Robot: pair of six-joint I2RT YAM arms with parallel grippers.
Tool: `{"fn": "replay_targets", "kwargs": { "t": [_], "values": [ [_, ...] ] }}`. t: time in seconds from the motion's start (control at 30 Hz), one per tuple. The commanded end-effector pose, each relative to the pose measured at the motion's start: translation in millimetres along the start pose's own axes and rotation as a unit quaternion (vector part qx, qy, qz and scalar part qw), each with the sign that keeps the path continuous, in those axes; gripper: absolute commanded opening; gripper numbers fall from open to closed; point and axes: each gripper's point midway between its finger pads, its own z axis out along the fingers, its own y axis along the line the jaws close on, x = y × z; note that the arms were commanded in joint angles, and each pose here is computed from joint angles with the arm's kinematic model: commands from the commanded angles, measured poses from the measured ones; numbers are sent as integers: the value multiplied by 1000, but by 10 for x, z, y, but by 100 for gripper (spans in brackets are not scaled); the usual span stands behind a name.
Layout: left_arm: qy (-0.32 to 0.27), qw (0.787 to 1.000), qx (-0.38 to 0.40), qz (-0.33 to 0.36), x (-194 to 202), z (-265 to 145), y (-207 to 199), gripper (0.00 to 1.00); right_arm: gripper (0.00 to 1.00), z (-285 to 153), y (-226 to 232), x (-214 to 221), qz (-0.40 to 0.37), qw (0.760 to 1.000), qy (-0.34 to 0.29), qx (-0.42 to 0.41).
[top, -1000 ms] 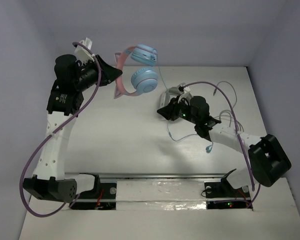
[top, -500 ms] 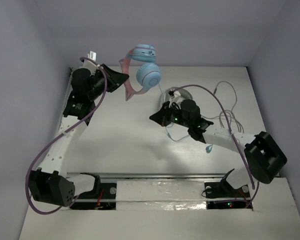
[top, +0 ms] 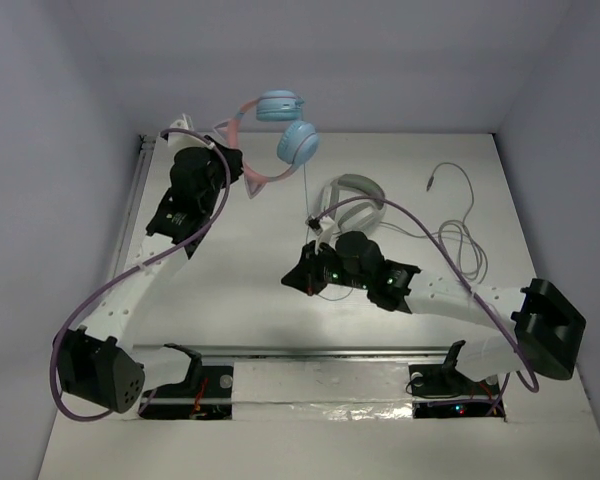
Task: Wrap the headphones
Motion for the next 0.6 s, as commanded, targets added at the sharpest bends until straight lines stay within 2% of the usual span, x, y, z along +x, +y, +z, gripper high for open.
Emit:
{"fn": "replay_targets", "kwargs": {
  "t": [0.0, 0.13, 0.33, 0.43, 0.57],
  "values": [
    [-84, 996, -11, 7, -325, -7, -129, 0, 0, -53, 83, 47, 6, 1000, 5, 16],
    [-72, 996, -36, 24, -130, 12, -60, 0, 0, -55, 209, 94, -2, 1000, 17, 17],
    [-36, 987, -100, 117, 256, 22, 30, 0, 0, -143, 314, 59, -26, 998, 52, 32],
    [-30, 989, -87, 112, 287, -48, -45, 0, 0, -160, 362, 66, -37, 997, 66, 23],
    [-12, 997, -15, 77, 268, -171, -337, 0, 0, -143, 57, 270, -33, 992, 91, 83]
  ]
}}
